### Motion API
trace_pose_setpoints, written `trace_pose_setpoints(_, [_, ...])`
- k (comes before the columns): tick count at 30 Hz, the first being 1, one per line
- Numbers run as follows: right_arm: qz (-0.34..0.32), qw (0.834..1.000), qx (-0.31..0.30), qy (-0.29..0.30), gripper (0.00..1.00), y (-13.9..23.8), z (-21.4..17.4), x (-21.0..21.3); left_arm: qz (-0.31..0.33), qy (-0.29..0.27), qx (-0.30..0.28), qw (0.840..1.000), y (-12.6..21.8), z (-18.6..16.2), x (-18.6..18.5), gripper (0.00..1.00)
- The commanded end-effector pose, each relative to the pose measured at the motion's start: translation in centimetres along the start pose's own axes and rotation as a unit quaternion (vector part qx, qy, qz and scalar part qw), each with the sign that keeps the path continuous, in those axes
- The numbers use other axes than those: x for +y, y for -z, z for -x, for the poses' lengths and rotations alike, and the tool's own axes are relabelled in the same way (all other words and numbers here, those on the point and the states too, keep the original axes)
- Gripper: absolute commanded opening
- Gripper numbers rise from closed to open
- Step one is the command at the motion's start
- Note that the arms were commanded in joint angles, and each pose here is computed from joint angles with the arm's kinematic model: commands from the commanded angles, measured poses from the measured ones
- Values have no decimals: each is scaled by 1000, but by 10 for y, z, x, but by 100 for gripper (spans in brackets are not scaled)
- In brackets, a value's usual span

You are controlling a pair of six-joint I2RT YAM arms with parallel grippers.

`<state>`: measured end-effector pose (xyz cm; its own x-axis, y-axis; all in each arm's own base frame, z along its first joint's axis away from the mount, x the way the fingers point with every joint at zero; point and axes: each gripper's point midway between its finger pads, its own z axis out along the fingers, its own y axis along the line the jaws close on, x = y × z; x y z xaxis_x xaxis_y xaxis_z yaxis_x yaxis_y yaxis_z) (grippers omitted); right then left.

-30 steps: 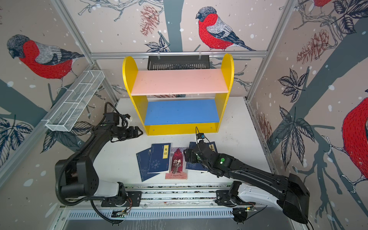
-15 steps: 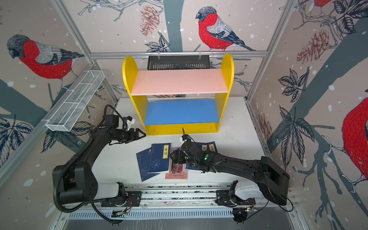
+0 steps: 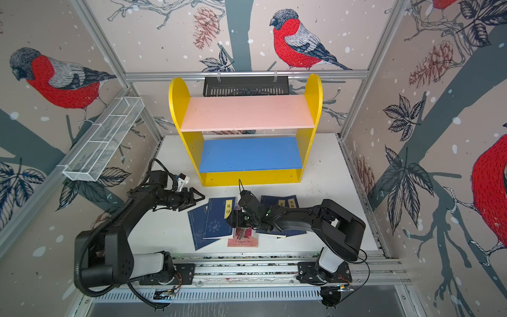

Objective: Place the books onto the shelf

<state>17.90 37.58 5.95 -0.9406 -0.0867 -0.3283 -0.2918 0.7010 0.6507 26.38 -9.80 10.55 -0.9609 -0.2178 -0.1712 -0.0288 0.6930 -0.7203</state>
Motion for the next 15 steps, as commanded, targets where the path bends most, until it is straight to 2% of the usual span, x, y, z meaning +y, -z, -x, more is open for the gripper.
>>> trace_pose_setpoints(1, [23, 1000, 0, -14, 68, -7, 6, 6, -15, 6, 8, 1000, -8, -5, -3, 73])
trace_pose_setpoints(6, [30, 999, 9, -24, 61, -18, 10, 1, -13, 13, 13, 1000, -16, -9, 0, 73])
trace_pose_setpoints(13, [30, 999, 17, -23, 57, -28, 17, -2, -11, 25, 26, 999, -26, -19, 6, 74])
trace_pose_setpoints(15, [36, 999, 13, -27, 57, -28, 20, -1, -1, 28, 33, 999, -31, -23, 9, 81])
